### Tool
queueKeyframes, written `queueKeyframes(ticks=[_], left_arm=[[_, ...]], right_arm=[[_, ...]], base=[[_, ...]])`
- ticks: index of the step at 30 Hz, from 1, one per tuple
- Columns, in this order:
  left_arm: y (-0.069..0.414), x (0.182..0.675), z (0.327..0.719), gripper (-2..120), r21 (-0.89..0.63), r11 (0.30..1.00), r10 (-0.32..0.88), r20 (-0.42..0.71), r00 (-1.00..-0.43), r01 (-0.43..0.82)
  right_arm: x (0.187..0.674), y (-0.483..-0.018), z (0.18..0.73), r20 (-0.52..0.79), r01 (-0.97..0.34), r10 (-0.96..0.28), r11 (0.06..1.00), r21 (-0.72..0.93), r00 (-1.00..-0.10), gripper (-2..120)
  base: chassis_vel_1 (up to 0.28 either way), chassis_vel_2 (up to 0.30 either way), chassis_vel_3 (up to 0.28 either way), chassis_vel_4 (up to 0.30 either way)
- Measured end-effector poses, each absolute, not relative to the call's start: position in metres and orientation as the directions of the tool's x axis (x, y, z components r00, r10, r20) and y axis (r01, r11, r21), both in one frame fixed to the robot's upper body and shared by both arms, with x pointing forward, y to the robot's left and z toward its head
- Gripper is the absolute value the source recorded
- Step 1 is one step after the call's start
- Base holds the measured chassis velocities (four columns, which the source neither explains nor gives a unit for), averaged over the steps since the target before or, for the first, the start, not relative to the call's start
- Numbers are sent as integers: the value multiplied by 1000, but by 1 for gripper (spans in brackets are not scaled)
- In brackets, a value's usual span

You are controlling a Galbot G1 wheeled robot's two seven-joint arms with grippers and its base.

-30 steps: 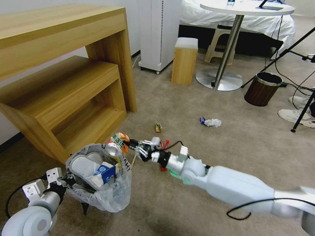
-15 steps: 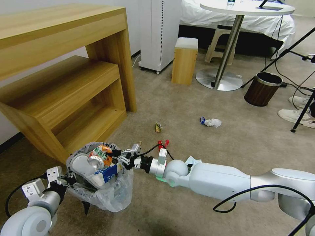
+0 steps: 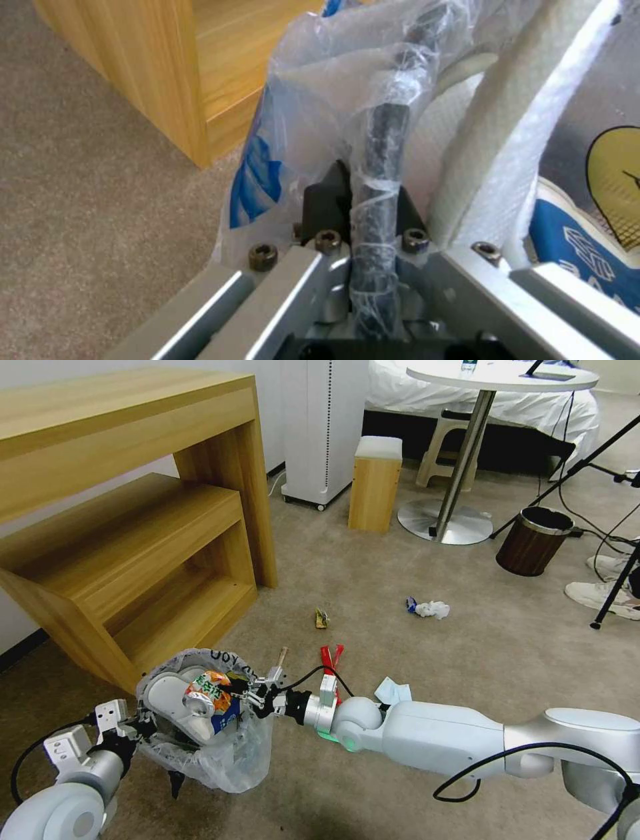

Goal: Pick up the trash bin and place the garbage on the floor into it.

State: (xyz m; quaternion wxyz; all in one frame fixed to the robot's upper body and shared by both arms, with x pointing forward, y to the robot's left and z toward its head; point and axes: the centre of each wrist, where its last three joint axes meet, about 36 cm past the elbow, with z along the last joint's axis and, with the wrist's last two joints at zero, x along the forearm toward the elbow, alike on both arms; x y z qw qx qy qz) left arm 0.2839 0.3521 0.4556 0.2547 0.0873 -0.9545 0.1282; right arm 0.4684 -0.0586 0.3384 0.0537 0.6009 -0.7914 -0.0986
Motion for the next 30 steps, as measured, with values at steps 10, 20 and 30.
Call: queueKeyframes(ticks=[10,20,30], left_arm=[[353,282,457,0,-199,952,-103,507,-856,-233],[357,283,451,0,-193,949,-117,512,-851,-247],[359,286,449,0,-194,948,-123,511,-851,-254]], right_arm=[[464,-60,339,-36,-937,-959,267,226,-282,50],[480,-75,370,-143,-876,-878,417,243,-457,84],[512,-138,419,-247,-674,-629,661,330,-737,100]], base=[[0,0,0,0],[0,0,0,0],[0,0,0,0]])
